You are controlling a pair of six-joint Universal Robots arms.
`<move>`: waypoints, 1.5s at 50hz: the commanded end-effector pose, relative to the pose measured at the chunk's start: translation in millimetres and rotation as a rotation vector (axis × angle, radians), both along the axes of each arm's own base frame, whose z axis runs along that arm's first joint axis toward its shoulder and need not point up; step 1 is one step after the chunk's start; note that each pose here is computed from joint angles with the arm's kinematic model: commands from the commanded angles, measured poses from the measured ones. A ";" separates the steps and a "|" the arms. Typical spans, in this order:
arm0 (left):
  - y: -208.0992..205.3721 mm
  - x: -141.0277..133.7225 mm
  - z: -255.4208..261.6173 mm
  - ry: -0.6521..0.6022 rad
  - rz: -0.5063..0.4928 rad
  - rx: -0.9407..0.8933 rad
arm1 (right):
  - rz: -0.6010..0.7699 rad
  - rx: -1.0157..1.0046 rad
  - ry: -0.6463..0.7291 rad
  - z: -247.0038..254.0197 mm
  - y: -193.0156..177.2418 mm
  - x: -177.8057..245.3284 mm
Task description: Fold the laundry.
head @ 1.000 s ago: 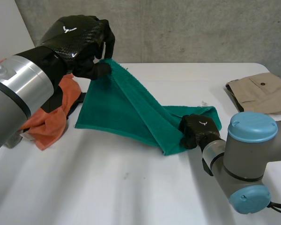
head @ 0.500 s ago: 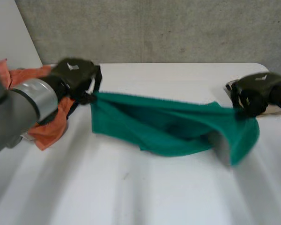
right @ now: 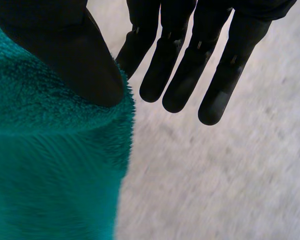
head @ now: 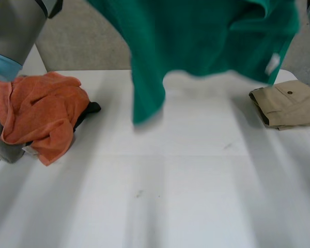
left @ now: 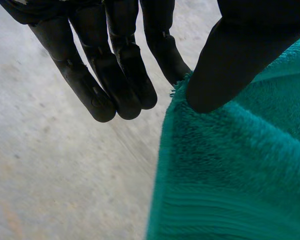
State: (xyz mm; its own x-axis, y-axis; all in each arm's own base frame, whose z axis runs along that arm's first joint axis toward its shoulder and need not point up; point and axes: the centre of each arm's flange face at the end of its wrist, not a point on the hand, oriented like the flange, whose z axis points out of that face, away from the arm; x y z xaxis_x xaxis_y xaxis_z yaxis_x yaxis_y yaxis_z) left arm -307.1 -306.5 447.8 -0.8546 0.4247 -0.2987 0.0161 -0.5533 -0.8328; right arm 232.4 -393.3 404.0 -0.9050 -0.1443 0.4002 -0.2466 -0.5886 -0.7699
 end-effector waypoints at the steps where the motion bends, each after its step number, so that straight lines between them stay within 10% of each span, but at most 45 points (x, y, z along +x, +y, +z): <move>1: 1.4 2.0 -33.6 -0.106 0.047 0.085 | 0.062 0.144 0.061 -15.3 9.6 -1.4; 20: 21.5 0.0 -283.9 -0.487 0.006 0.692 | 0.212 0.763 0.451 -233.9 30.4 -9.0; 43: -3.8 66.3 -241.9 -0.406 0.083 0.699 | -0.065 0.892 0.152 -194.2 75.8 -48.7; 57: -0.1 98.0 -293.6 -0.633 0.053 0.731 | -0.038 1.051 0.219 -257.0 93.1 -75.8; 75: -3.9 91.0 -298.7 -0.612 0.039 0.720 | -0.060 0.856 0.276 -284.2 57.5 -77.3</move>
